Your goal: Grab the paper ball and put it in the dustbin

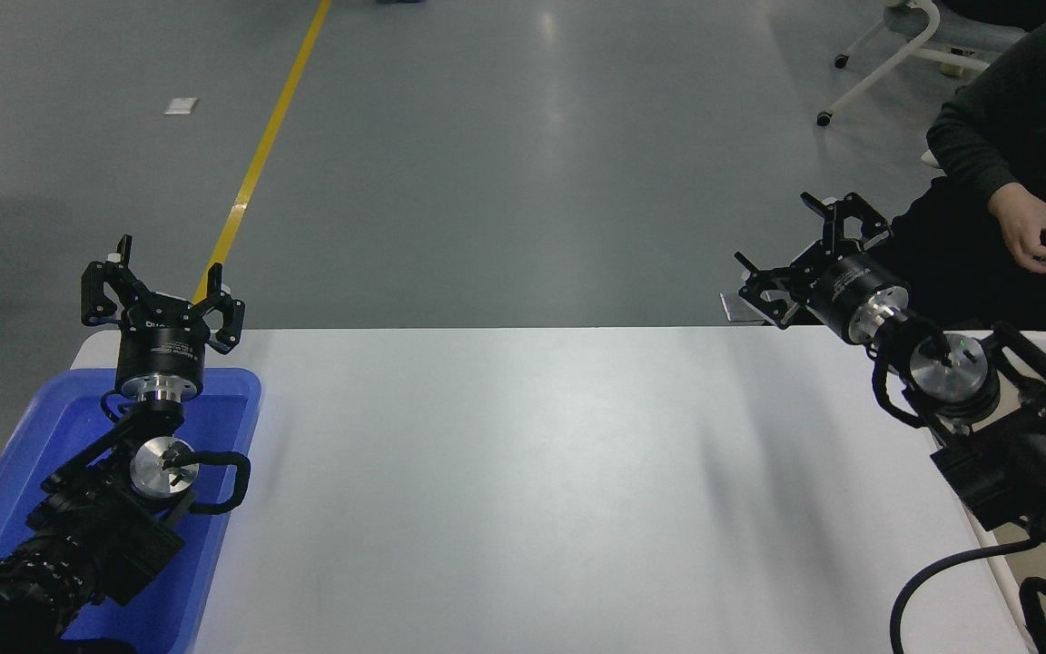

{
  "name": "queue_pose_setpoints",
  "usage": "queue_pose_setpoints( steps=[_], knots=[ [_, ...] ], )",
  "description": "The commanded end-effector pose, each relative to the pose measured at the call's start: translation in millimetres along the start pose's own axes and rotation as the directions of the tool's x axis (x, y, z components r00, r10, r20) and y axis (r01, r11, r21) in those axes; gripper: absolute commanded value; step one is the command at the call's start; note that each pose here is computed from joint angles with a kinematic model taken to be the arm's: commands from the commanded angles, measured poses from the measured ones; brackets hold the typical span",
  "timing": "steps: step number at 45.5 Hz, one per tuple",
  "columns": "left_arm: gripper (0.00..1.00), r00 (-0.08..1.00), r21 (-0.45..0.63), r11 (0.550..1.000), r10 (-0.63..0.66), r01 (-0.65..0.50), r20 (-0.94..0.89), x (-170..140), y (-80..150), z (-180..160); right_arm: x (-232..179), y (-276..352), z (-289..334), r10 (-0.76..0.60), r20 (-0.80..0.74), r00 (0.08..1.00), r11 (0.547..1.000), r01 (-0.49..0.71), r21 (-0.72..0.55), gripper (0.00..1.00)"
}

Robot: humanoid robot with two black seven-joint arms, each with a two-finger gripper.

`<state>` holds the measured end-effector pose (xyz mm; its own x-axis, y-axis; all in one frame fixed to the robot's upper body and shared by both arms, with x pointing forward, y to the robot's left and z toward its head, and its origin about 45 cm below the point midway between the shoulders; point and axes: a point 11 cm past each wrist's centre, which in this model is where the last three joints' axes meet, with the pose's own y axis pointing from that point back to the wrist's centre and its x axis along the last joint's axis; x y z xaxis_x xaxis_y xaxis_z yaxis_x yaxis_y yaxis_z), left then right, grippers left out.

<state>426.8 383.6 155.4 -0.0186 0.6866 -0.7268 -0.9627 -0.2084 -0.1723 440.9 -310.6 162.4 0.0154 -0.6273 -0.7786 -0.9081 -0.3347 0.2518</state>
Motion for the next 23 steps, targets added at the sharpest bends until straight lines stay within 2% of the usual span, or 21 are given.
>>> queue_pose_setpoints(
  steps=[1,23],
  knots=[
    [0.99,1.000,0.000,1.000,0.000,0.000,0.000,-0.1,-0.1,0.0,22.5,13.5,22.8,-0.007,0.049,0.999,1.000,0.007,-0.005,1.00],
    [0.99,1.000,0.000,1.000,0.000,0.000,0.000,-0.1,-0.1,0.0,45.0,29.7,38.2,0.017,0.079,0.997,1.000,-0.016,-0.013,1.00]
  ],
)
